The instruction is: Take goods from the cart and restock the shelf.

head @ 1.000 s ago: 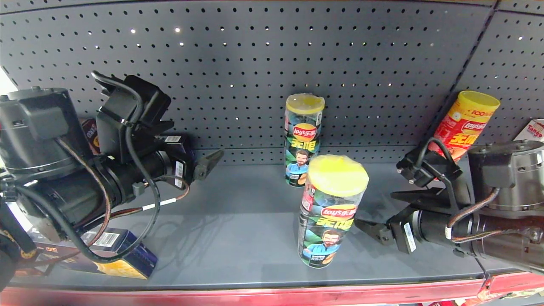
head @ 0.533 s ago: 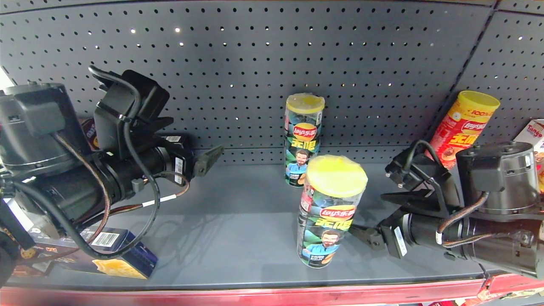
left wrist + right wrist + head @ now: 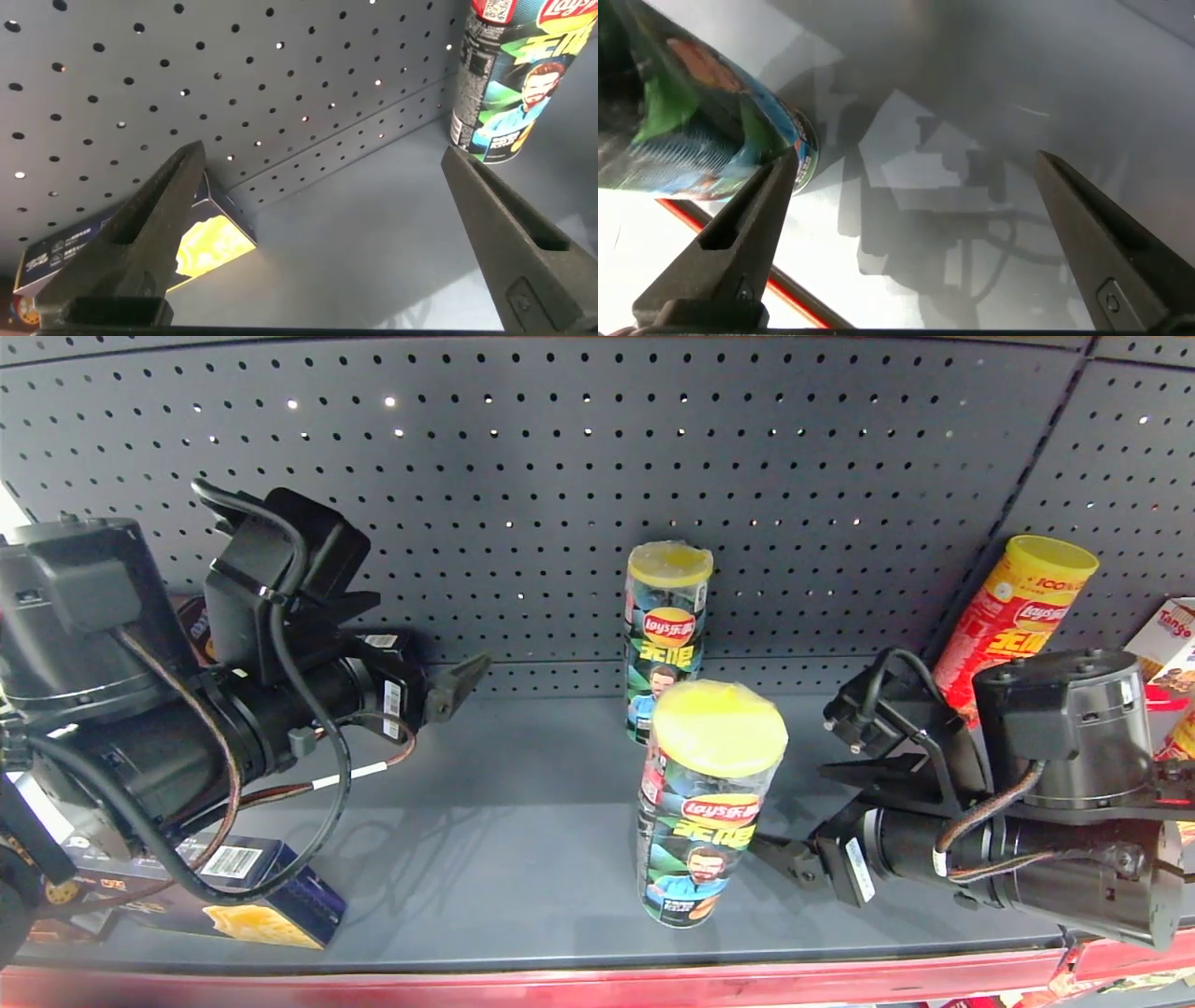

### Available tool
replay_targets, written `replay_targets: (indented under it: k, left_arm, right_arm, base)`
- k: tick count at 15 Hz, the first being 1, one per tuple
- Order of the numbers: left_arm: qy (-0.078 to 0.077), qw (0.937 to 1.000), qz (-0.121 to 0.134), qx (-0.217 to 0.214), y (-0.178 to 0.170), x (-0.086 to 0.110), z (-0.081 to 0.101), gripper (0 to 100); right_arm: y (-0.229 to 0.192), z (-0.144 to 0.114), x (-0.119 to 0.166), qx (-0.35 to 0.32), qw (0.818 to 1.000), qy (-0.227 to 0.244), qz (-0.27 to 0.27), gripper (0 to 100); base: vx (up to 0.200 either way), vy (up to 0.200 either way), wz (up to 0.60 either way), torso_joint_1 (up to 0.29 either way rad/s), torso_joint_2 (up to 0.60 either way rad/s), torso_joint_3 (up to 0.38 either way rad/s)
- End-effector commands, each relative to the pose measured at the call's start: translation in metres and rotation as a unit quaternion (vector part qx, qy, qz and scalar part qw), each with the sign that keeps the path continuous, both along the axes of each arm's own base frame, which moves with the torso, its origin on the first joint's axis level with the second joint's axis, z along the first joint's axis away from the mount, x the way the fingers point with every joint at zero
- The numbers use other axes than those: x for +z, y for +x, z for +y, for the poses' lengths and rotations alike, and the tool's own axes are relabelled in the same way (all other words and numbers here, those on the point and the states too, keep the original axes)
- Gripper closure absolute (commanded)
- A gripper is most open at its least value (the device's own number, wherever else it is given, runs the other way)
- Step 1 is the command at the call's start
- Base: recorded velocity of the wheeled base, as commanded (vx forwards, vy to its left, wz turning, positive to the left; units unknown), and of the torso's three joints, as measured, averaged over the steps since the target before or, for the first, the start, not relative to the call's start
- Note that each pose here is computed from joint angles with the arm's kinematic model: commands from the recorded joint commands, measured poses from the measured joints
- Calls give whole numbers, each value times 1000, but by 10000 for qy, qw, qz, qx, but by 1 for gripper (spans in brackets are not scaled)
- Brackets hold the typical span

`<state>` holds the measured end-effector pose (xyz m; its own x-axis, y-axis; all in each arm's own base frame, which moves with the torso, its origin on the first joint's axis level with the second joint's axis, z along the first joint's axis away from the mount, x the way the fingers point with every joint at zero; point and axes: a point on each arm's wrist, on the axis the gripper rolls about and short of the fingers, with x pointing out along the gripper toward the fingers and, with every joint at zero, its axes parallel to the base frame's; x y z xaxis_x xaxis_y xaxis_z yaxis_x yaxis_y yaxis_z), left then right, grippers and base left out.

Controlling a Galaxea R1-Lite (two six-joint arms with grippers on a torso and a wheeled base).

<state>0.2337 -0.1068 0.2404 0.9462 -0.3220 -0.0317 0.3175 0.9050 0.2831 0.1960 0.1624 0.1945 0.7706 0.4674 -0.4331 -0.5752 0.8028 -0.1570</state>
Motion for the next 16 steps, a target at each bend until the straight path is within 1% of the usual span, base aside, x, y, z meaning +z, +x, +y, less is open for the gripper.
replay_targets:
  k: [1, 16]
  left_arm:
    - [-2, 10000, -6, -9, 0, 0, -1, 0]
    - [-2, 10000, -6, -1, 0, 0, 0, 0]
  right_arm:
    - [-1, -4, 3, -43, 10000, 44, -56, 0]
    - [1, 8, -1, 120, 9999, -19, 13, 0]
  base:
    - [0, 0, 0, 0, 0, 0]
    - [0, 0, 0, 0, 0, 0]
